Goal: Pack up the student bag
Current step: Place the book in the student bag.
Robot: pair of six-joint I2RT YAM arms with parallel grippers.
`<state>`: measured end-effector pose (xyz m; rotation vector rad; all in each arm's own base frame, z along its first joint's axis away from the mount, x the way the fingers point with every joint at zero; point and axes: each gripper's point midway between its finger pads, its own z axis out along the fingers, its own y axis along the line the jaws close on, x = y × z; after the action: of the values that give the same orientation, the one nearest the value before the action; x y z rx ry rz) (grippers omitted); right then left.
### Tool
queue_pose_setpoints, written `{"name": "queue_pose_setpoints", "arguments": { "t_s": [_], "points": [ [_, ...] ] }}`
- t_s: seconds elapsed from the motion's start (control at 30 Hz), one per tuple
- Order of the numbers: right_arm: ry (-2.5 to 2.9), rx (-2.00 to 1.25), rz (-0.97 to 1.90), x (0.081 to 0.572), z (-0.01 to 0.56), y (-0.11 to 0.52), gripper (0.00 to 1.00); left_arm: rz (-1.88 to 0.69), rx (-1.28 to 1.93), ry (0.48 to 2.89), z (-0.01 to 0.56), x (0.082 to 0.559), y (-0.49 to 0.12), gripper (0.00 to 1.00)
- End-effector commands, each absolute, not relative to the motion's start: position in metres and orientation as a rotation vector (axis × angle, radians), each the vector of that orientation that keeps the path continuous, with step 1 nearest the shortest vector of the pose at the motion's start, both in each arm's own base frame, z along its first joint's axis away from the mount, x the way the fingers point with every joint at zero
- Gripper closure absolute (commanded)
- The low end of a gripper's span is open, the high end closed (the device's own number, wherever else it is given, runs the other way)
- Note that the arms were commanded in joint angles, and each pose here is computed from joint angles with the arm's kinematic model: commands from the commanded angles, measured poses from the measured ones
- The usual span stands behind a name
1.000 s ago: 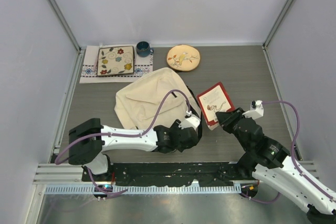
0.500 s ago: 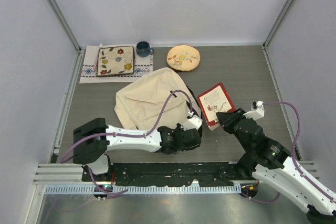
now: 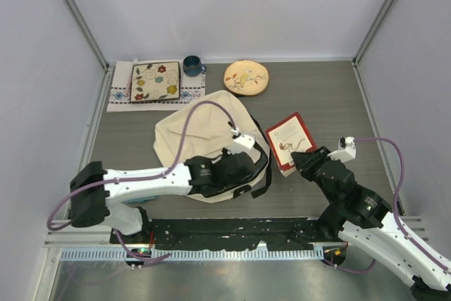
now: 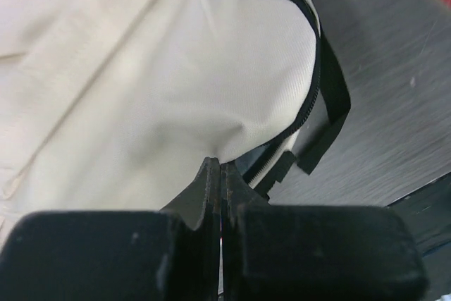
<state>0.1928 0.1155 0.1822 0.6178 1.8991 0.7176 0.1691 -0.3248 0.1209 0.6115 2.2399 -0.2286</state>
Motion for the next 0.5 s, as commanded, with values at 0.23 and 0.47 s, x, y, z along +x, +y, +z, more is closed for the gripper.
{"name": "queue_pose_setpoints", "arguments": {
  "t_s": [0.23,0.47],
  "points": [
    [1.888,0.56,1.026,0.183,0.197,0.158,0.99,-0.403,0.278,2.128,0.207,0.21,-0.283,1.0],
    [1.946,0.514,1.252,0.164,0.191,0.188,0.99,-0.443,0.187,2.091,0.232,0.213,-0.277,1.0]
  ]
}}
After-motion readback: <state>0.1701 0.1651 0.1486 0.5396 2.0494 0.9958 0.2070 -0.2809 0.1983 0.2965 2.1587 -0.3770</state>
